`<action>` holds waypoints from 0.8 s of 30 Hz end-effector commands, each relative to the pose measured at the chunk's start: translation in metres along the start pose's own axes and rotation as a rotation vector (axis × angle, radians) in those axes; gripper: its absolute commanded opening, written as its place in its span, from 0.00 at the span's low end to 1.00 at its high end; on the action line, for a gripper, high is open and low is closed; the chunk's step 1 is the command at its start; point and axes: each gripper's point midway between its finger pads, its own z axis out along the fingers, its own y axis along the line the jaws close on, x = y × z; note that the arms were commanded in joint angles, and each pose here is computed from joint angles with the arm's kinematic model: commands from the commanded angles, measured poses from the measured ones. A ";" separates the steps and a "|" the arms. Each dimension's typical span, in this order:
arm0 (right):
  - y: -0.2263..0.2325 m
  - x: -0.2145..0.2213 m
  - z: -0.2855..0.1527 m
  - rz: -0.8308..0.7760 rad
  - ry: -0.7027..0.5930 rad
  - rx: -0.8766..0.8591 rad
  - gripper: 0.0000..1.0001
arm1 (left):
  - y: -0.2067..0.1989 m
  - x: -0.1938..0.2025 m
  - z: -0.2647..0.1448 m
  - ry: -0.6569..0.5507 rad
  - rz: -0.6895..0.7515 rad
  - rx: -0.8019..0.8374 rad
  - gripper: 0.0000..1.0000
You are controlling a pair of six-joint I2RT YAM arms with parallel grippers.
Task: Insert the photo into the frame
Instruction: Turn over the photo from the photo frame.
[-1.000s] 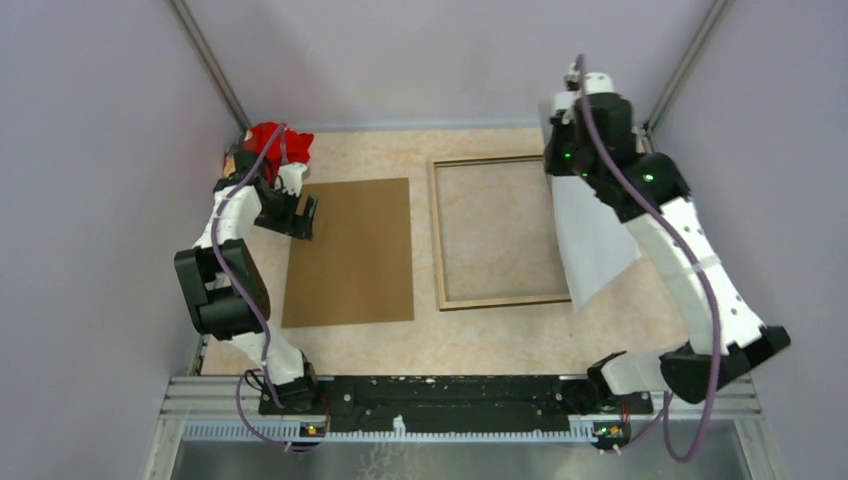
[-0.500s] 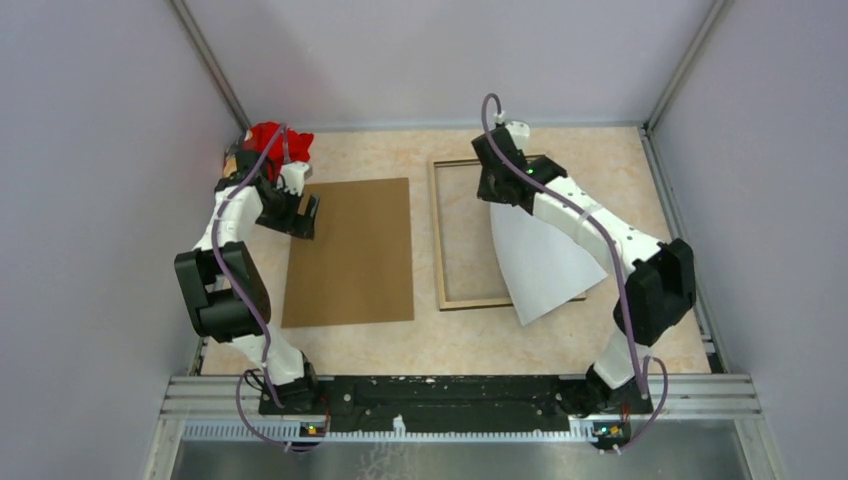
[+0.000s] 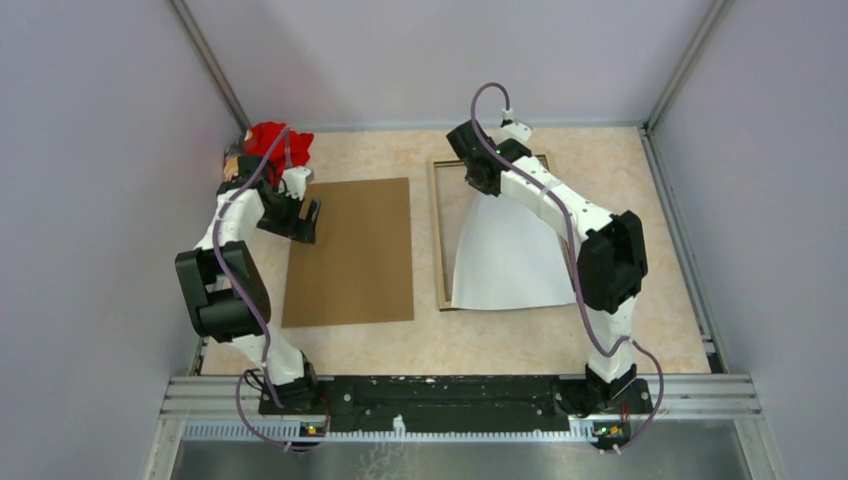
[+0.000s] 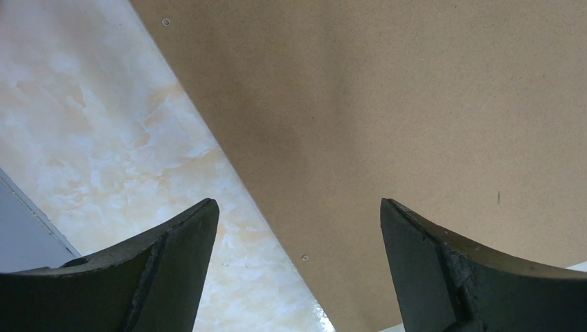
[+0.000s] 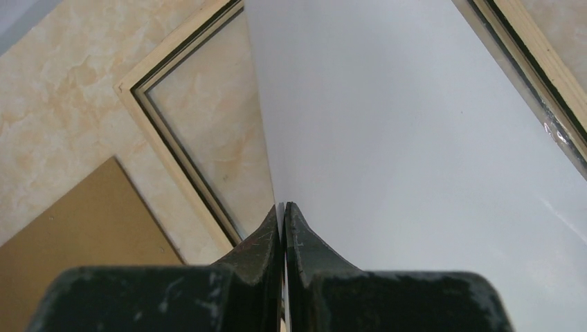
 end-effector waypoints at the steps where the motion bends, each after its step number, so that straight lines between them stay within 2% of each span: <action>1: 0.003 -0.019 -0.002 0.056 -0.073 0.021 0.00 | -0.001 -0.006 -0.005 -0.037 0.017 -0.012 0.93; 12: 0.025 -0.025 0.010 -0.172 -0.137 -0.094 0.00 | 0.000 -0.006 -0.001 -0.033 0.013 -0.009 0.92; 24: 0.021 -0.024 0.029 -0.237 -0.121 -0.093 0.00 | 0.002 -0.007 -0.001 -0.031 0.009 -0.014 0.91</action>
